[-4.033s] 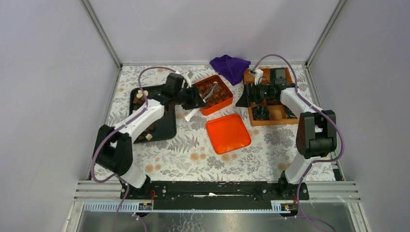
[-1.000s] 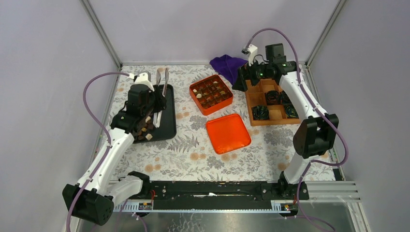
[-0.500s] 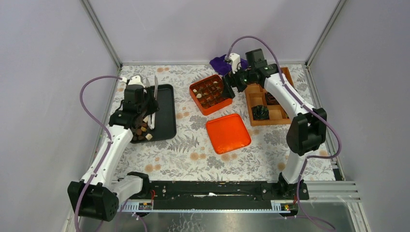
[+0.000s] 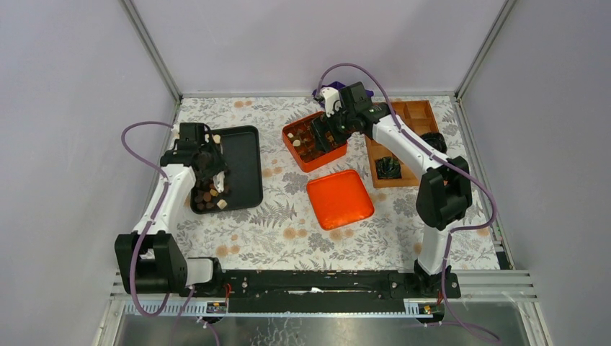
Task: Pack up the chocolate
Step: Pick up the fake chocolate from the plate.
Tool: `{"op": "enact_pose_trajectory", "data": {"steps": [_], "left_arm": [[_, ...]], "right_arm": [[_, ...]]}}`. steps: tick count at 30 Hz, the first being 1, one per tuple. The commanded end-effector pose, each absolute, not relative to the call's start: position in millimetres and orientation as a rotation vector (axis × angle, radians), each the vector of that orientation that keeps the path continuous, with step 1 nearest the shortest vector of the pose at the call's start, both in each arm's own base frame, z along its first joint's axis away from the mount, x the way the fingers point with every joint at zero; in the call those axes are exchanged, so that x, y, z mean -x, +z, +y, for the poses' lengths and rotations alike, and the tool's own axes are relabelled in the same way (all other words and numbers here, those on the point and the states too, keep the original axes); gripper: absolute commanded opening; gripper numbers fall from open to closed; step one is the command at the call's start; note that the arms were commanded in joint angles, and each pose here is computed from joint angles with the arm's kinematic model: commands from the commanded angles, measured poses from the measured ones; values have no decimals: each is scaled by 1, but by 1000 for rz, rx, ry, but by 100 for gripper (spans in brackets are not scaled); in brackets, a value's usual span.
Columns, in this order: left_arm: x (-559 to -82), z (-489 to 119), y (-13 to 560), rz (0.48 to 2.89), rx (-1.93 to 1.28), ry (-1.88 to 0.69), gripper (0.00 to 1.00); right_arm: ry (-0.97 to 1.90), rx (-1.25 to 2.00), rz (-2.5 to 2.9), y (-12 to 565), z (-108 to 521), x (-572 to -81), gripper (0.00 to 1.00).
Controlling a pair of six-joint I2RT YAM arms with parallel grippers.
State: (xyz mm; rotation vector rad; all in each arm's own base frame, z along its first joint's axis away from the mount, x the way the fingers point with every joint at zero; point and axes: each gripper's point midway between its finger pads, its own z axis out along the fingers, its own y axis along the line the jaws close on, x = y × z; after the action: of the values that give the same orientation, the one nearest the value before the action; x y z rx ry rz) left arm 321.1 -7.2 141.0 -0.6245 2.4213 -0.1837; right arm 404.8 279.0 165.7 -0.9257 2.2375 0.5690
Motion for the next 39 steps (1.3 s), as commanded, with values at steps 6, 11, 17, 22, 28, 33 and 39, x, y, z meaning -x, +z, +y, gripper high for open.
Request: {"op": "enact_pose_trajectory", "data": {"steps": [6, 11, 17, 22, 28, 33, 39], "left_arm": [[-314, -14, 167, 2420, 789, -296, 49], [-316, -9, 171, 2439, 829, -279, 49], [-319, -9, 174, 2457, 840, -274, 49], [-323, -1, 161, 2491, 847, -242, 49], [-328, 5, 145, 2506, 865, -232, 48], [-335, 11, 137, 2509, 869, -240, 48], [-346, 11, 131, 2516, 870, -271, 48]], "right_arm": [[596, 892, 2230, 169, 285, -408, 100], [587, 899, 2231, 169, 283, -406, 100], [604, 906, 2229, 170, 284, -404, 100], [638, 901, 2240, 168, 288, -403, 100], [660, 902, 2244, 167, 290, -401, 100], [653, 903, 2244, 166, 289, -400, 100], [642, 906, 2244, 166, 288, -401, 100]]}}
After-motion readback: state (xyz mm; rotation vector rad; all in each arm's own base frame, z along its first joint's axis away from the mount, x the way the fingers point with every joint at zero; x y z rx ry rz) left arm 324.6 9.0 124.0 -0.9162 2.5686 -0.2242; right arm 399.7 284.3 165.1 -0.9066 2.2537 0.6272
